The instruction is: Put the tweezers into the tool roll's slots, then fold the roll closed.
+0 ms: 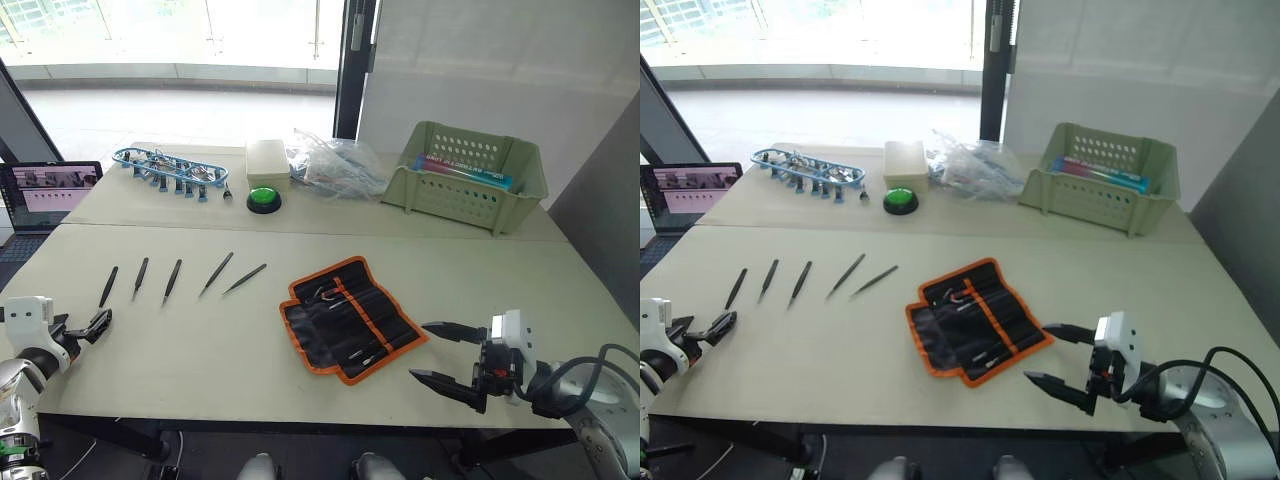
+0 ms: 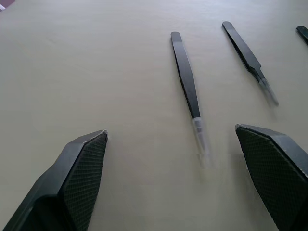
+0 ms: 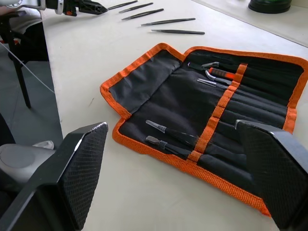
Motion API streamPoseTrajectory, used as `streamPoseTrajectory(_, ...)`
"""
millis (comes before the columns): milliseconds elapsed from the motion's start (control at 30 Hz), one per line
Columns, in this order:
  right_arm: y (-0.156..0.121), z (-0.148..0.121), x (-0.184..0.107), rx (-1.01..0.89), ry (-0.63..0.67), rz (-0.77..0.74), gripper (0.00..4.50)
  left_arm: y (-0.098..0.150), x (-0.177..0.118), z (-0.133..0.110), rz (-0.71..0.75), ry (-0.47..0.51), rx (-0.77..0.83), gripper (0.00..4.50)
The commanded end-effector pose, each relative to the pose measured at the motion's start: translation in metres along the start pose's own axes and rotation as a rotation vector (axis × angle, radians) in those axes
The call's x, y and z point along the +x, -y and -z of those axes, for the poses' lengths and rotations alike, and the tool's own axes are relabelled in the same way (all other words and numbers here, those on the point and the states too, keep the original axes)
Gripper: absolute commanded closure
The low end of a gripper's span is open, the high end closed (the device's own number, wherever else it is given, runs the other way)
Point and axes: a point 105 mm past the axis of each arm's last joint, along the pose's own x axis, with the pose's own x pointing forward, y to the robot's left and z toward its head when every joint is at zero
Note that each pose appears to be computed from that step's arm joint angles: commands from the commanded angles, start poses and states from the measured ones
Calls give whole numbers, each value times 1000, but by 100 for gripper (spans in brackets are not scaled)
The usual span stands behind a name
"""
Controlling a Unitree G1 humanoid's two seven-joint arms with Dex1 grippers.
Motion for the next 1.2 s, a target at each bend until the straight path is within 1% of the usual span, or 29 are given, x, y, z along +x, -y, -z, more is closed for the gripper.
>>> streamPoseTrajectory(33,0,-7,-1,-37,28,3,0,10,10,5,47,-27,27,79)
streamPoseTrajectory(133,0,-6,-1,-36,28,4,0,18,19,7,78,-40,39,181)
streamPoseTrajectory(167,0,-6,-1,-36,28,4,0,20,21,8,84,-44,46,221)
streamPoseTrajectory(267,0,-6,-1,-34,28,7,0,26,25,9,106,-49,61,311)
streamPoseTrajectory(333,0,-5,-1,-36,25,12,0,28,26,9,111,-45,60,382)
streamPoseTrajectory(400,1,-4,-2,-37,23,17,0,28,27,8,113,-40,59,442)
streamPoseTrajectory(567,1,-2,-2,-38,23,32,0,20,21,4,92,-16,56,447)
streamPoseTrajectory(633,0,-1,-2,-35,23,38,0,16,17,-3,87,10,82,447)
streamPoseTrajectory(733,3,1,-2,-36,19,70,0,17,4,-45,107,160,155,447)
streamPoseTrajectory(833,4,2,-2,-28,17,96,0,26,-12,-77,141,248,219,447)
streamPoseTrajectory(900,5,3,0,-15,16,110,0,43,-24,-99,204,298,255,447)
streamPoseTrajectory(933,6,6,1,-8,8,122,0,56,-29,-108,265,308,271,447)
streamPoseTrajectory(967,8,9,3,6,0,140,0,77,-35,-112,368,291,279,447)
streamPoseTrajectory(1000,12,10,5,15,1,169,25,99,-41,-112,475,263,284,450)
streamPoseTrajectory(1033,15,11,7,21,2,190,54,113,-46,-110,544,237,284,450)
streamPoseTrajectory(1133,20,12,20,65,33,228,152,172,-54,-93,789,124,321,450)
streamPoseTrajectory(1200,20,14,28,84,31,240,226,195,-55,-87,869,86,332,450)
